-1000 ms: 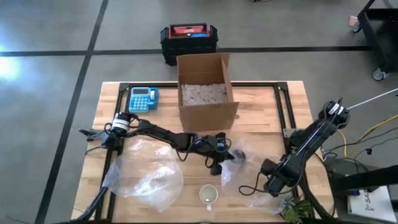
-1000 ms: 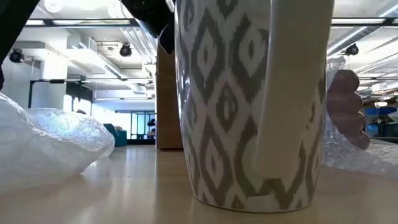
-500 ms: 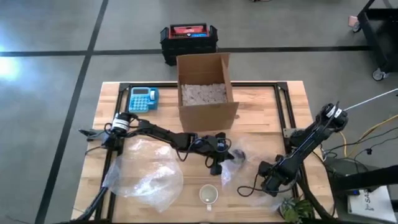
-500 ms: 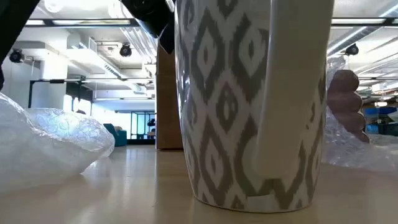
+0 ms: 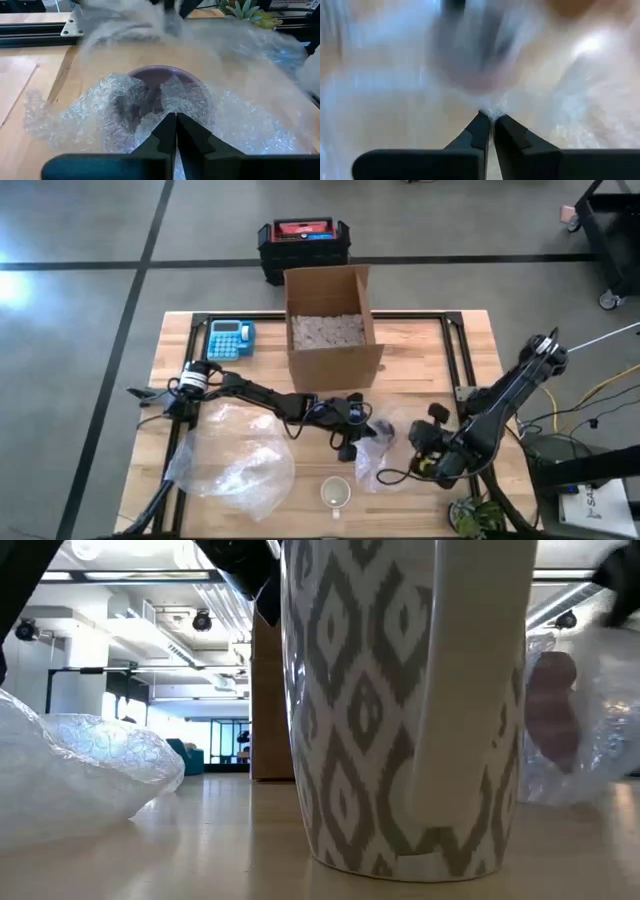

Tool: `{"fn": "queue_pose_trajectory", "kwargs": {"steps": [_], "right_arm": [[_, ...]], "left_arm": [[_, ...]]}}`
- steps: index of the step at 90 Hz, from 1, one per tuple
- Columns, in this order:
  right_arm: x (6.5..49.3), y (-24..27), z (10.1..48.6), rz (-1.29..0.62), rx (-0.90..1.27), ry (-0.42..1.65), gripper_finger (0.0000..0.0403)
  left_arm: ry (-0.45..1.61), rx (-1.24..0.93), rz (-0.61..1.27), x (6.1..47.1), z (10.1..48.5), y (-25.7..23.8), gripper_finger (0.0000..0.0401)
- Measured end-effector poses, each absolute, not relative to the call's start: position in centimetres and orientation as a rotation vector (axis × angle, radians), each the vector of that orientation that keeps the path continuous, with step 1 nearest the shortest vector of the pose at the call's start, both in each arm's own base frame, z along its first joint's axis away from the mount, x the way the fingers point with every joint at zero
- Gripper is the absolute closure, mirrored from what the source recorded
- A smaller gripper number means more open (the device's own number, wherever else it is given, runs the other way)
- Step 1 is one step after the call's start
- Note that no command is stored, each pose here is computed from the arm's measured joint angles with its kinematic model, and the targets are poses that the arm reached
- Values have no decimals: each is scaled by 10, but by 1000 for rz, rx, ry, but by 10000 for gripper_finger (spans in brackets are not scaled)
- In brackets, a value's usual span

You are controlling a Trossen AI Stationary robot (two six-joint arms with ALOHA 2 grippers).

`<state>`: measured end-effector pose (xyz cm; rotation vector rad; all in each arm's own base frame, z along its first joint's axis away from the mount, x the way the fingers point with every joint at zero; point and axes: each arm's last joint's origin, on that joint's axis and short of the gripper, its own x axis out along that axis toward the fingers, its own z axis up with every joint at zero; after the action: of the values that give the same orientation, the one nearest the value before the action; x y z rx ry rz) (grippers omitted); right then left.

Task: Wrap mug
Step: Wrap the purple mug using the right bubble wrap

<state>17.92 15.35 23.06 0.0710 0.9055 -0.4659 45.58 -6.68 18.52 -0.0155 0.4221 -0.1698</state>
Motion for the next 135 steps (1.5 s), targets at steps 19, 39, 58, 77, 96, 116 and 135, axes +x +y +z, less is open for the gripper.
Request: {"fn": "queue_pose_trajectory", "kwargs": {"steps": [19, 39, 58, 77, 96, 116, 135], "right_arm": [[211, 145, 206, -448, 22, 806, 401], [234, 129, 182, -531, 9, 814, 400], [232, 129, 178, -513, 35, 874, 400], [233, 129, 175, -522, 47, 870, 400], [235, 130, 175, -512, 28, 865, 400], [235, 130, 175, -509, 32, 859, 400], [236, 131, 175, -504, 27, 858, 400]], "left_arm": [[433, -17, -174, 455, 184, -67, 401], [428, -16, -166, 455, 186, -67, 401], [440, -19, -166, 443, 214, -65, 401], [408, 8, -134, 428, 249, -62, 401], [367, 138, 25, 437, 244, -45, 401], [294, 57, 65, 455, 222, -9, 401], [338, 41, -137, 456, 211, -25, 401]]}}
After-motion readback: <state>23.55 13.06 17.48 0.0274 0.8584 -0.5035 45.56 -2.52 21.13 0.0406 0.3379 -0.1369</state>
